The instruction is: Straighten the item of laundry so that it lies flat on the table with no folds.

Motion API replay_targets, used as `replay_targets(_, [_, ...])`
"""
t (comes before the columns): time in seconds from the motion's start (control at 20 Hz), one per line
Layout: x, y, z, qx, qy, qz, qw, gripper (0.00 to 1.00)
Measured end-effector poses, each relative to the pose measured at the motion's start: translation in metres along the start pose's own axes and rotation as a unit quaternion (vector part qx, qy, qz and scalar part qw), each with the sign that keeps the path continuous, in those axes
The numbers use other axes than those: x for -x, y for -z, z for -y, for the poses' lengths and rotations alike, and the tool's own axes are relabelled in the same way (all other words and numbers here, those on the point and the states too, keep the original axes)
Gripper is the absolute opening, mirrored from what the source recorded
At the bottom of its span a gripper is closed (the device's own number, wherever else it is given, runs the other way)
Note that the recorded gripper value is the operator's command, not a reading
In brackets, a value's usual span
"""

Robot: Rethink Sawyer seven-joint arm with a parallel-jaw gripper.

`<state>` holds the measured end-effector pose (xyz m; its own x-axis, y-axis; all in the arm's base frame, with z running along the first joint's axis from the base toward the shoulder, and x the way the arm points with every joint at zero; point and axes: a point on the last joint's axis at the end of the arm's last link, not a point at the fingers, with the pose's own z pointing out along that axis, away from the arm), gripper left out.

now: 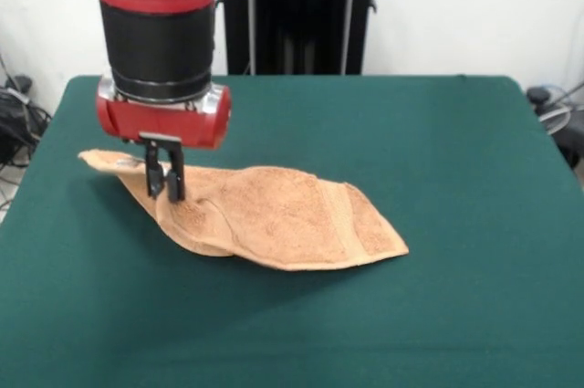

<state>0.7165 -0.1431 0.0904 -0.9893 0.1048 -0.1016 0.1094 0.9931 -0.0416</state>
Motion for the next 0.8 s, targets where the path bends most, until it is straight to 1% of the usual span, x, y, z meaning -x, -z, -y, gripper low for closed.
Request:
replay_targets(0.05, [0.002, 0.008, 0.005, -0.002, -0.003, 0.005, 1.0000, 0.00])
replay_targets(0.15, [0.002, 0.013, 0.008, -0.003, -0.005, 0.007, 1.0000, 0.00])
replay_targets(0.35, [0.005, 0.032, 0.014, -0.005, -0.013, 0.012, 0.9998, 0.00])
replay_targets(0.4, [0.006, 0.034, 0.015, -0.005, -0.013, 0.012, 0.9998, 0.00])
replay_targets(0.55, [0.010, 0.051, 0.016, -0.006, -0.018, 0.012, 0.9997, 0.00])
replay_targets(0.8, [0.012, 0.067, 0.019, -0.009, -0.021, 0.010, 0.9997, 0.00])
